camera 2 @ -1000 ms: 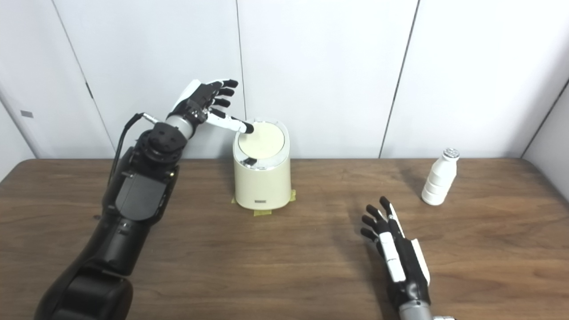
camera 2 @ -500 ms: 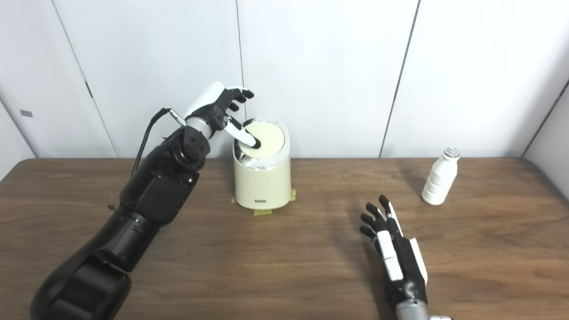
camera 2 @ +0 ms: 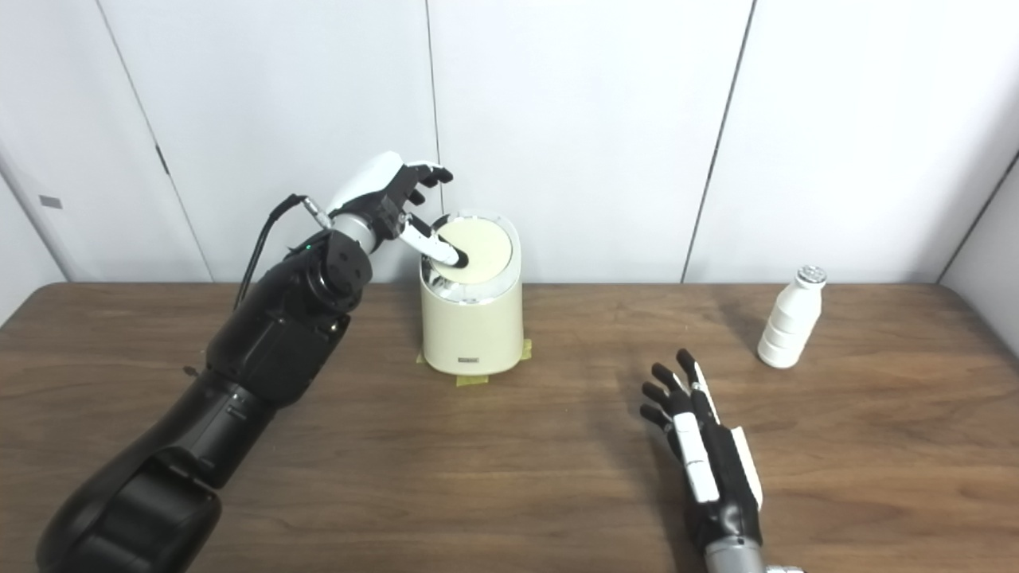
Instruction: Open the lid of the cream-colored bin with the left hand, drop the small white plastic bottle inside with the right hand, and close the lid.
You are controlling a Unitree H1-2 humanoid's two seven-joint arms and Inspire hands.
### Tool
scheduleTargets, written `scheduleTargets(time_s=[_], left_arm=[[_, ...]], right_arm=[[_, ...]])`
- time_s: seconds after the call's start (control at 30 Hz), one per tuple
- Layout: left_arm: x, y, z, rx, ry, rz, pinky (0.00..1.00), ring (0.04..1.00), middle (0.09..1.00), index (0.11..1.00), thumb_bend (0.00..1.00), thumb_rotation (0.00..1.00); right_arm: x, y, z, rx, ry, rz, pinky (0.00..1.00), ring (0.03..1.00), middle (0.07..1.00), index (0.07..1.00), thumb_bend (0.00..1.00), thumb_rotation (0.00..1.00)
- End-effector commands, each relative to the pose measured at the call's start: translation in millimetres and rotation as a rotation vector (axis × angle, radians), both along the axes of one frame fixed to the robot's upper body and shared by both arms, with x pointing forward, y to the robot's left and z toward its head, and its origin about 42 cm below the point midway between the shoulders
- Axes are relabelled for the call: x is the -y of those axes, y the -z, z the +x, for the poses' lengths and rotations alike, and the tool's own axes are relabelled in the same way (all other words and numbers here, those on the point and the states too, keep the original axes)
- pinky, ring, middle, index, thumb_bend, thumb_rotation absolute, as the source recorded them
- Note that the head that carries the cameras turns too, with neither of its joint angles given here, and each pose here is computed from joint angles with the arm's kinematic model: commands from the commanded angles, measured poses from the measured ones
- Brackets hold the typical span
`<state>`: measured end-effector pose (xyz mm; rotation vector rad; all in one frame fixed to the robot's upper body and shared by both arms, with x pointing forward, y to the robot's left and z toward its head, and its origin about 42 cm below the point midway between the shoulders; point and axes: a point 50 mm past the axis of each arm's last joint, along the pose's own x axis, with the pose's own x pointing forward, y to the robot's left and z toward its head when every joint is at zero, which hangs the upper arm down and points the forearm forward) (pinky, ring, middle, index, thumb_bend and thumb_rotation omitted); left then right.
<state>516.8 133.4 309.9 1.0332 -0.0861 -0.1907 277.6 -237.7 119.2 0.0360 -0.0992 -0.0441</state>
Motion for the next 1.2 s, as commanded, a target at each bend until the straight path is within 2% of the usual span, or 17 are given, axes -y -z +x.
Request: scheduleTargets(time_s=[0.0, 0.27, 0.57, 0.7, 0.9, 1.03, 1.1, 1.17], left_arm=[[1, -23, 2, 0.088, 0.029, 0.045, 0.70, 0.824, 0.877, 0.873, 0.97, 0.00], [6, -13, 3, 0.106, 0.058, 0.152, 0.64, 0.793, 0.859, 0.873, 0.98, 0.00], [13, -8, 1, 0.125, 0.082, 0.272, 0.65, 0.802, 0.864, 0.888, 1.00, 0.00], [13, -10, 0, 0.126, 0.088, 0.281, 0.66, 0.810, 0.876, 0.890, 1.00, 0.00], [6, -30, -4, 0.094, 0.059, 0.131, 0.58, 0.754, 0.876, 0.888, 0.96, 0.00], [3, -47, -18, 0.087, 0.069, -0.023, 0.62, 0.725, 0.820, 0.867, 0.94, 0.00], [-1, -52, -27, 0.086, 0.081, -0.137, 0.64, 0.744, 0.813, 0.867, 0.87, 0.03], [-5, -52, -36, 0.087, 0.088, -0.239, 0.62, 0.759, 0.815, 0.873, 0.78, 0.10]], right_arm=[[-6, -12, 3, 0.063, -0.012, 0.019, 0.81, 0.867, 0.901, 0.971, 0.59, 0.85], [-9, -14, 3, 0.060, -0.002, 0.014, 0.81, 0.859, 0.895, 0.969, 0.57, 0.86], [-11, -15, 4, 0.057, -0.001, 0.013, 0.81, 0.862, 0.898, 0.972, 0.59, 0.86], [-11, -15, 4, 0.056, 0.003, 0.011, 0.81, 0.863, 0.897, 0.972, 0.58, 0.86], [-10, -15, 4, 0.060, 0.001, 0.002, 0.81, 0.866, 0.898, 0.973, 0.57, 0.88], [-9, -15, 4, 0.057, -0.002, 0.002, 0.81, 0.870, 0.900, 0.972, 0.57, 0.88], [-8, -16, 3, 0.057, -0.001, 0.001, 0.81, 0.869, 0.900, 0.972, 0.57, 0.88], [-8, -16, 3, 0.057, 0.000, 0.003, 0.81, 0.868, 0.899, 0.973, 0.58, 0.87]])
